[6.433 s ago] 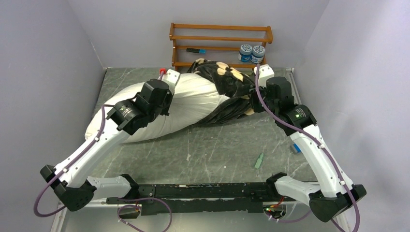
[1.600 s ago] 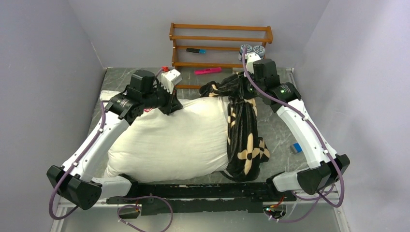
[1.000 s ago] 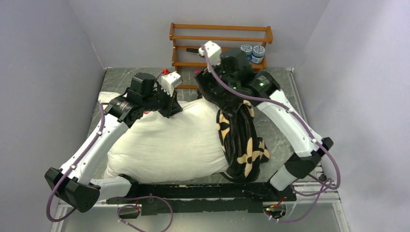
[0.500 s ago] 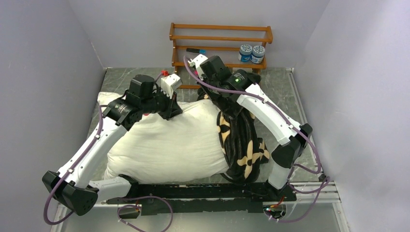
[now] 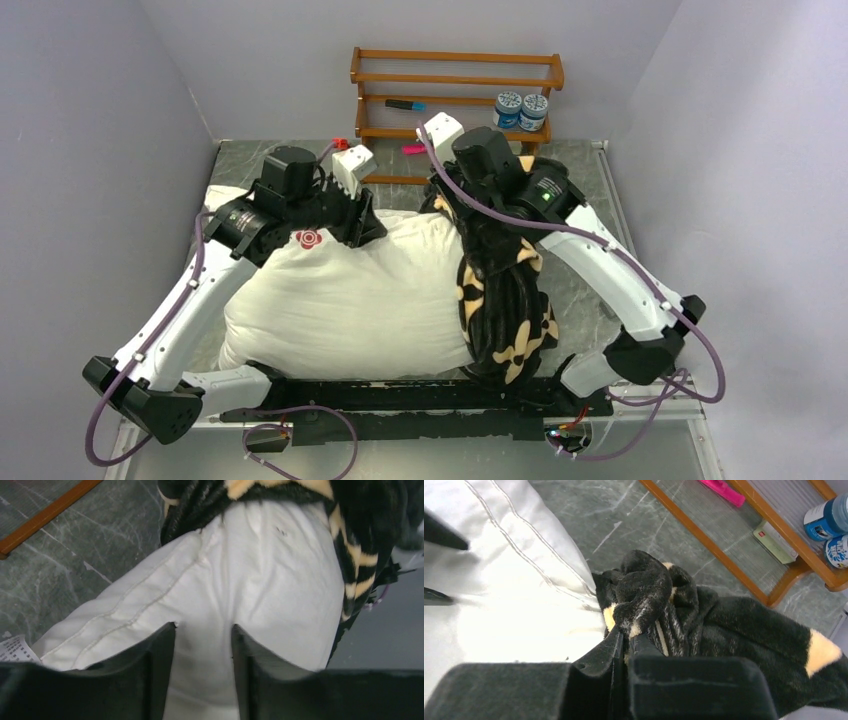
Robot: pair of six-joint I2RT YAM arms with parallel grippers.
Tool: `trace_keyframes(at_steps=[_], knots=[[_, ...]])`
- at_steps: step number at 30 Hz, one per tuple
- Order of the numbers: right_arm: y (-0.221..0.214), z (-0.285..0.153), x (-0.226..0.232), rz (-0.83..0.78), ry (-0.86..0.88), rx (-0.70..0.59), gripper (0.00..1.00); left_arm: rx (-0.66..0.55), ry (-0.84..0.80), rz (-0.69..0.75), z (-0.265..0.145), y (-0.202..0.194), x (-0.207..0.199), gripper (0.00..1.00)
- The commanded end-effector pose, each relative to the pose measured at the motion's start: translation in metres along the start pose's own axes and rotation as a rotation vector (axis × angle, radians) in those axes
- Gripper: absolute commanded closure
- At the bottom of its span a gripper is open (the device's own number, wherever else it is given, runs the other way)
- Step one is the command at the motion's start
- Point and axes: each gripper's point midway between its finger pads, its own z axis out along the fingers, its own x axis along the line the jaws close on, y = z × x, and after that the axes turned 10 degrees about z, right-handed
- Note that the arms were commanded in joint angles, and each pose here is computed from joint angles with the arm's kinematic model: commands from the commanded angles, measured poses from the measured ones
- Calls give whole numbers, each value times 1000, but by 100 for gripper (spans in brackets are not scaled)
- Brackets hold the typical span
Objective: Remove the pillowcase from the pillow
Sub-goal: Remove the pillow from the pillowcase.
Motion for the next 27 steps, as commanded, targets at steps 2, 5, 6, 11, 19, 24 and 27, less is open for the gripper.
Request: trace_keyframes(at_steps=[2,5,6,11,19,24,27], knots=[[63,-47,2,51,46,-284,100,-92,-35,47,-4,40,-4,35],[66,-52,4,50,59,-302,100,-125,-63,64,0,54,-5,18],[67,-53,5,49,61,-306,100,-136,-83,94,3,58,-6,14],[68,-55,7,49,70,-317,100,-132,-187,117,29,60,-19,5],[68,-61,2,56,51,-343,100,-14,-254,120,79,31,-36,4],[65,-61,-3,58,25,-347,100,41,-333,72,98,3,-47,10],[62,-58,-10,54,-12,-346,100,74,-370,63,97,-9,-56,32]])
